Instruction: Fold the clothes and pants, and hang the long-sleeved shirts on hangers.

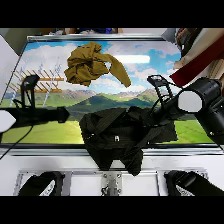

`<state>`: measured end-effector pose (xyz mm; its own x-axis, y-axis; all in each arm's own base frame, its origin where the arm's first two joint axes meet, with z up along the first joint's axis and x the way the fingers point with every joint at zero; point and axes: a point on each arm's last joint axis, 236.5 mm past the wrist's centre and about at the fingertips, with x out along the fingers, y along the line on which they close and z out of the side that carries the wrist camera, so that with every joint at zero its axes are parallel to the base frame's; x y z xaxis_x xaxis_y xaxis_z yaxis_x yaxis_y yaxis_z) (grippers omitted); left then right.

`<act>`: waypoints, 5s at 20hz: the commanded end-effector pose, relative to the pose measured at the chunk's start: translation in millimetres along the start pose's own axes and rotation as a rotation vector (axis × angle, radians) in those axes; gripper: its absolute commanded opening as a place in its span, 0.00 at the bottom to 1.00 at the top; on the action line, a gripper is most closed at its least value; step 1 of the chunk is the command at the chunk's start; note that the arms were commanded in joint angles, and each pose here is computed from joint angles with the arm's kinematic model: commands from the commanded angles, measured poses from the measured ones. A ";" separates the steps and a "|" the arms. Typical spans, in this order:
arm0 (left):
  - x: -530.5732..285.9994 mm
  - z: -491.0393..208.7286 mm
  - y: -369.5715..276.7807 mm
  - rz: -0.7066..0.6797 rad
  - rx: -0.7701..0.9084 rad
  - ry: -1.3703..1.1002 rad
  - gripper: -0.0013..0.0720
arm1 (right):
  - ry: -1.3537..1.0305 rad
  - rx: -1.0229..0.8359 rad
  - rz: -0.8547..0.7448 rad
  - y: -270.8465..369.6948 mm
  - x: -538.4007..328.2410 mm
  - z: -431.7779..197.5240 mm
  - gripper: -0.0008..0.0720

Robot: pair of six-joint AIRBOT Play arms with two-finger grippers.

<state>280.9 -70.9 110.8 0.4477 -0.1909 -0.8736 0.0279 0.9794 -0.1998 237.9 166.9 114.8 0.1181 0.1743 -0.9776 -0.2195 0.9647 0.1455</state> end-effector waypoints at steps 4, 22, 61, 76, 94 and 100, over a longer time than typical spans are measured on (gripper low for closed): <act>25.9 78.1 133.2 0.395 0.022 -0.030 0.99 | 0.000 0.001 0.001 0.3 -0.1 -0.4 0.04; 237.9 145.3 226.8 0.540 0.251 0.144 0.99 | 0.005 0.002 -0.001 0.3 1.4 0.0 0.04; 36.3 199.5 110.4 0.527 0.335 -0.146 0.04 | 0.006 0.002 -0.001 0.3 1.6 0.0 0.04; -69.2 84.5 -11.1 -0.049 0.875 -0.035 0.04 | 0.006 0.002 -0.001 0.3 1.6 0.0 0.04; 1.9 -34.2 -8.5 -0.563 1.223 0.002 0.04 | 0.071 -0.009 0.132 31.9 1.1 -13.6 0.04; 15.1 -51.3 -15.9 -0.684 1.213 0.090 0.04 | 0.123 -0.021 0.271 63.9 -6.7 -26.1 0.05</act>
<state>248.7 -87.5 86.4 0.0439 -0.5914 -0.8052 0.9835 0.1673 -0.0693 207.9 210.1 121.7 -0.0224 0.3489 -0.9369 -0.2436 0.9070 0.3436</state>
